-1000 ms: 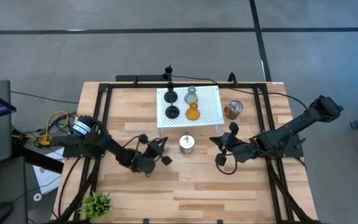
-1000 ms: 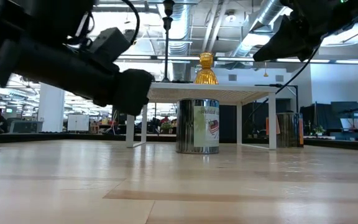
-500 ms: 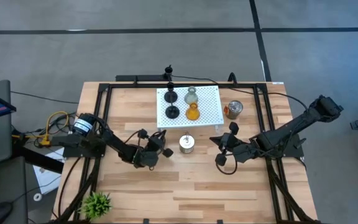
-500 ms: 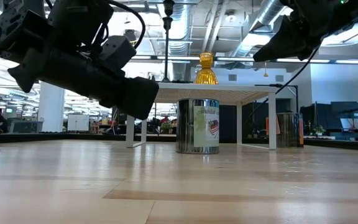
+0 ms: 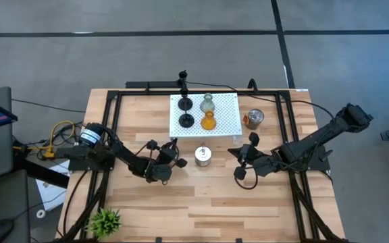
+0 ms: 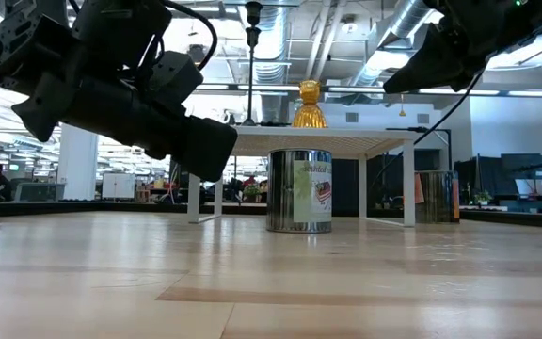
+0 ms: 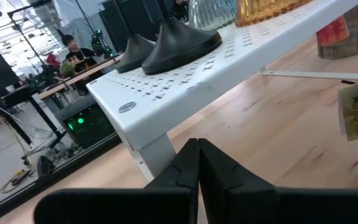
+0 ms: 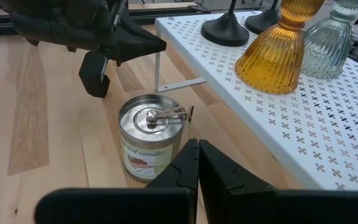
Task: Pick & Place candle stick holders
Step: Adjust the shelf
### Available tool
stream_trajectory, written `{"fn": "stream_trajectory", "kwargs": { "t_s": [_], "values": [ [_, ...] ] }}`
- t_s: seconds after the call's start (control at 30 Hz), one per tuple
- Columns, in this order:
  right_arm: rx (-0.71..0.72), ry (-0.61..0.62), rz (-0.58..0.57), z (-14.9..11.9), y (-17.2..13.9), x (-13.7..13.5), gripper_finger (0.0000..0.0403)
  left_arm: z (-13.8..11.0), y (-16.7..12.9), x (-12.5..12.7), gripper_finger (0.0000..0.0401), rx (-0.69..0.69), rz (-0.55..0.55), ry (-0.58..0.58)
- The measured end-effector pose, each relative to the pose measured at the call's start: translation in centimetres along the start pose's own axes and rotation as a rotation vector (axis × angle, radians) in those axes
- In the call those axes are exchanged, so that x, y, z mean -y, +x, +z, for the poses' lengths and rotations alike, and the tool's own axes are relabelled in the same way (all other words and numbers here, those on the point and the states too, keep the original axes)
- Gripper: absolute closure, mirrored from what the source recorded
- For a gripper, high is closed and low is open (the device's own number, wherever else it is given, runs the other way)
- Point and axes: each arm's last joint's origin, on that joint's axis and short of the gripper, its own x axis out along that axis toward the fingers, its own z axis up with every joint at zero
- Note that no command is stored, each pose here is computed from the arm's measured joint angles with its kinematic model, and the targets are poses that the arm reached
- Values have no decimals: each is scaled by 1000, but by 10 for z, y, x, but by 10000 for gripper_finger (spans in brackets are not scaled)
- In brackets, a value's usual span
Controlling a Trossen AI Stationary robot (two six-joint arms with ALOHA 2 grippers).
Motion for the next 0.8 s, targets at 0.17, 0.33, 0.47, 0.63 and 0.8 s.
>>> {"fn": "stream_trajectory", "kwargs": {
  "t_s": [0.17,0.33,0.47,0.63,0.8],
  "values": [
    [-2,-2,-1,0,0,0,403,2,-8,1,398,5,-42,-8],
    [-15,-45,7,-2,-3,0,403,19,-48,2,396,41,-266,-37],
    [-15,-82,42,0,-5,1,403,40,-82,-10,395,97,-389,23],
    [-6,-141,24,3,-3,4,403,60,-99,-33,397,138,-452,29],
    [-6,-166,-29,6,4,12,403,59,-95,-57,397,151,-453,46]
  ]
}}
